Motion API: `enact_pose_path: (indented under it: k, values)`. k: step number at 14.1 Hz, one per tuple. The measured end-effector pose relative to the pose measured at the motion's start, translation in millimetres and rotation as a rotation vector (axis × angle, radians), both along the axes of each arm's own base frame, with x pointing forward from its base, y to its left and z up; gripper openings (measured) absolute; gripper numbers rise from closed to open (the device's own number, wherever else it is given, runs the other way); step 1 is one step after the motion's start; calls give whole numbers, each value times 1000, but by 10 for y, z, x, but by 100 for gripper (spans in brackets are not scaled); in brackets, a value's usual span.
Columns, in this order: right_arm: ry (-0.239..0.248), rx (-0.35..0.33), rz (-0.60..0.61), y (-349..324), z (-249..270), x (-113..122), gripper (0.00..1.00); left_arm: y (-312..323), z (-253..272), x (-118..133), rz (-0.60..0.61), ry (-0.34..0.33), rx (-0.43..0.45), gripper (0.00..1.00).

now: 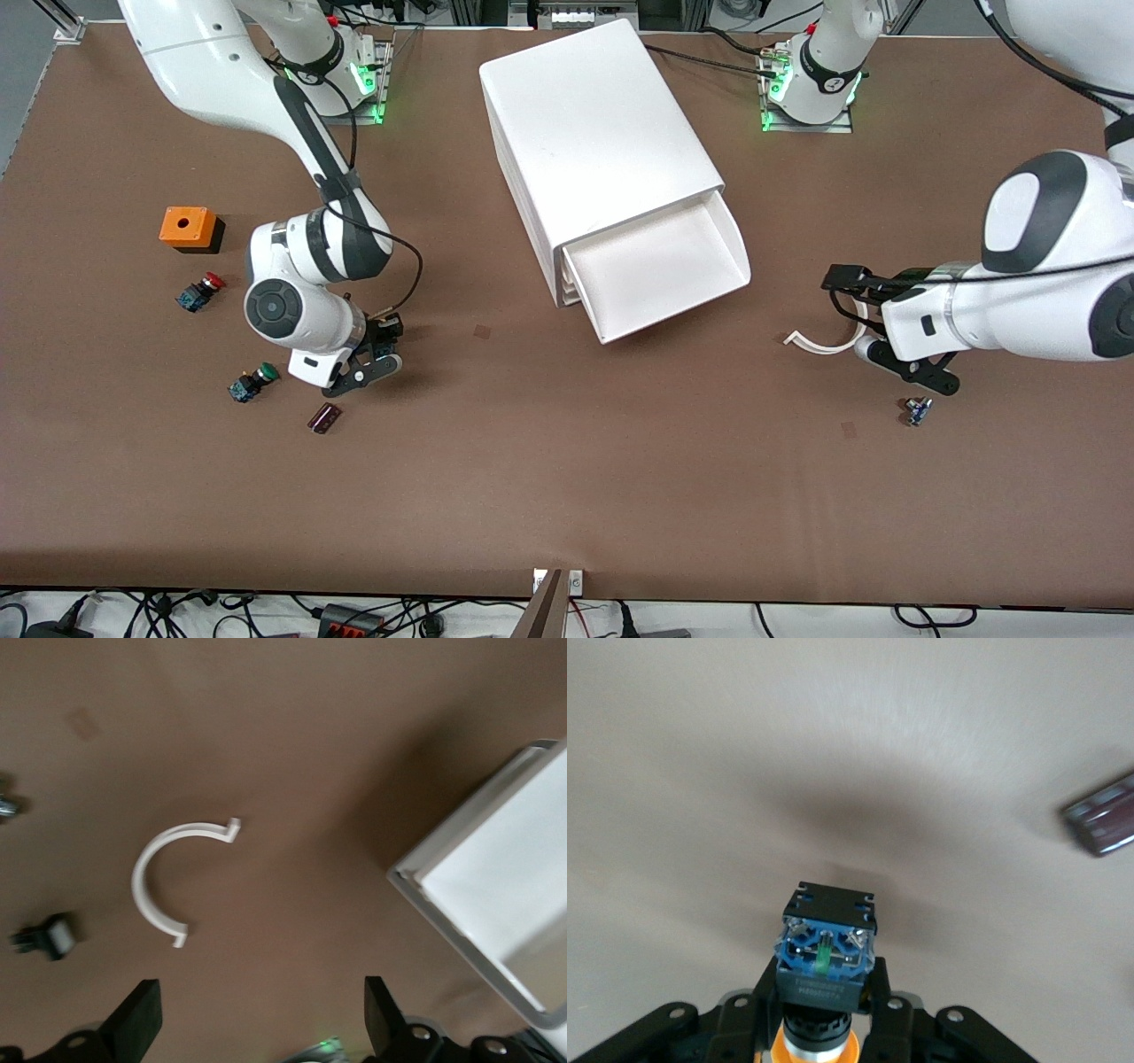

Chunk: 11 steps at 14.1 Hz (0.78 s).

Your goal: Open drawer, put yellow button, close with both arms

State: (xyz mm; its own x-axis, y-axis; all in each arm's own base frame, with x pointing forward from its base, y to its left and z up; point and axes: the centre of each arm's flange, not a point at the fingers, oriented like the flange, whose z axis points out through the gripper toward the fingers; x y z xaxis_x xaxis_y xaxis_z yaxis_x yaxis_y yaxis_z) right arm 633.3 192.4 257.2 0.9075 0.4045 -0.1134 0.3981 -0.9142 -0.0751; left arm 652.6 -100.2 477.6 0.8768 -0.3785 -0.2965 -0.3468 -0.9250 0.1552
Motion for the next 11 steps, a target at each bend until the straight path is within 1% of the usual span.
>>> enact_pose_path:
  k: [2,3,5,6,8,9,11]
  values:
    - [6,6,3,106,551,138,41,-5,361,24,-6,-86,75,100]
    - [7,8,-1,168,830,189,41,63,535,24,22,-117,103,100]
    - [-7,12,-17,303,1275,244,41,269,771,40,160,-163,157,100]
    - [-16,15,-19,392,1440,251,41,355,825,49,228,-173,172,100]
    - [-28,18,-26,619,1723,214,41,474,843,61,322,-176,193,100]
    - [-33,19,-40,785,1863,162,41,506,841,64,355,-176,200,100]
    - [-50,19,-100,1235,2127,-14,41,511,858,64,386,-177,199,100]
